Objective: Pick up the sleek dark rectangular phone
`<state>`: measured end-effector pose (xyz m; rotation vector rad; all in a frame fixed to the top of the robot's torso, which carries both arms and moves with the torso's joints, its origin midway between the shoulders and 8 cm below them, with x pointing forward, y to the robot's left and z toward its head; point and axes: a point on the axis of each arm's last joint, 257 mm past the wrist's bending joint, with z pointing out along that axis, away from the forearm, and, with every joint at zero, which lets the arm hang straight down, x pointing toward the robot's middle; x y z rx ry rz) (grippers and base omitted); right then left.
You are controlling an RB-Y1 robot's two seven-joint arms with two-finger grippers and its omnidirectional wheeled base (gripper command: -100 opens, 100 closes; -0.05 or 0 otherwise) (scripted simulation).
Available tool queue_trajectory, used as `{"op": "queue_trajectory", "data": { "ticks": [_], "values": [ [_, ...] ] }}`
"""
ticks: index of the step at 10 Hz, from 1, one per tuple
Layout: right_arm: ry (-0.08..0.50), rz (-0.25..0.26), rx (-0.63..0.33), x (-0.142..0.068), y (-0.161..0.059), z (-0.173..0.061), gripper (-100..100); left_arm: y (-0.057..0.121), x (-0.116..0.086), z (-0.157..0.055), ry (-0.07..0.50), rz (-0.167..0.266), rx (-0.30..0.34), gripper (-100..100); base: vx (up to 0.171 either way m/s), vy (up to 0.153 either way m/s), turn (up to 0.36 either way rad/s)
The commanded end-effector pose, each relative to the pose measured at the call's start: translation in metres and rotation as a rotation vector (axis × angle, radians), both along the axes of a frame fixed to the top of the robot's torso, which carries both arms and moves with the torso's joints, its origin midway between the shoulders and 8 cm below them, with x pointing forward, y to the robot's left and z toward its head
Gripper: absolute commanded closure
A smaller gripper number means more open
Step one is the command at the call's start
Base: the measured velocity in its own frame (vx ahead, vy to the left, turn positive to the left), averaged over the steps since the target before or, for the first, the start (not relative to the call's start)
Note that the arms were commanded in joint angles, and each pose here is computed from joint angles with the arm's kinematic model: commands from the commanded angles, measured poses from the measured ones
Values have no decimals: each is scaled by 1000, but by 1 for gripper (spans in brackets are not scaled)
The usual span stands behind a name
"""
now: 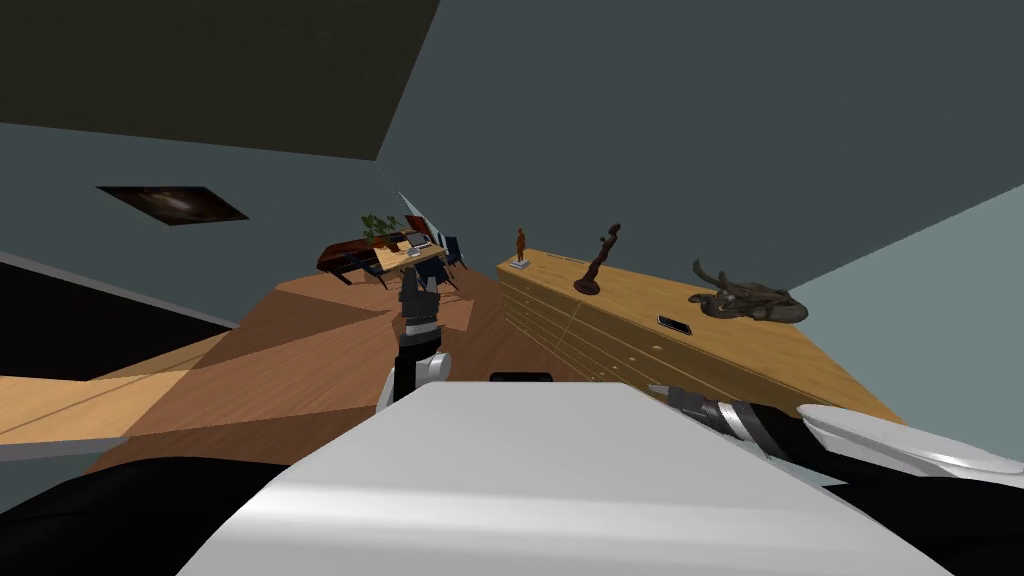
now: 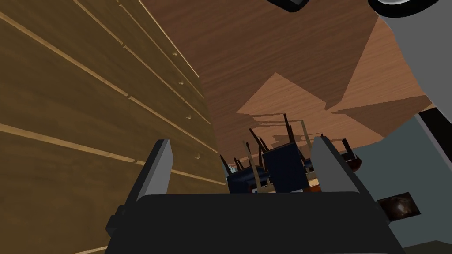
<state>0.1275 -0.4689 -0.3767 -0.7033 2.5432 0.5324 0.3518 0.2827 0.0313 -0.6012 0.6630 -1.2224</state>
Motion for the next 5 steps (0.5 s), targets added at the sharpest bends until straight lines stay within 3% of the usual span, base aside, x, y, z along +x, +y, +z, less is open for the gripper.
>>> {"op": "queue_trajectory", "data": {
  "ticks": [1,2,3,4,5],
  "values": [
    [46,29,-67,-16,-26,1,-100,0,0,0,0,0,0,0,42,17,64],
    [53,49,-93,-14,-35,8,-100,0,0,0,0,0,0,0,39,11,41],
    [90,71,-148,-25,-57,11,-100,0,0,0,0,0,0,0,60,8,87],
    [94,81,-161,-24,-62,15,-100,0,0,0,0,0,0,0,47,-1,35],
    [126,97,-207,-34,-81,19,-100,0,0,0,0,0,0,0,60,-18,54]
  ]
}}
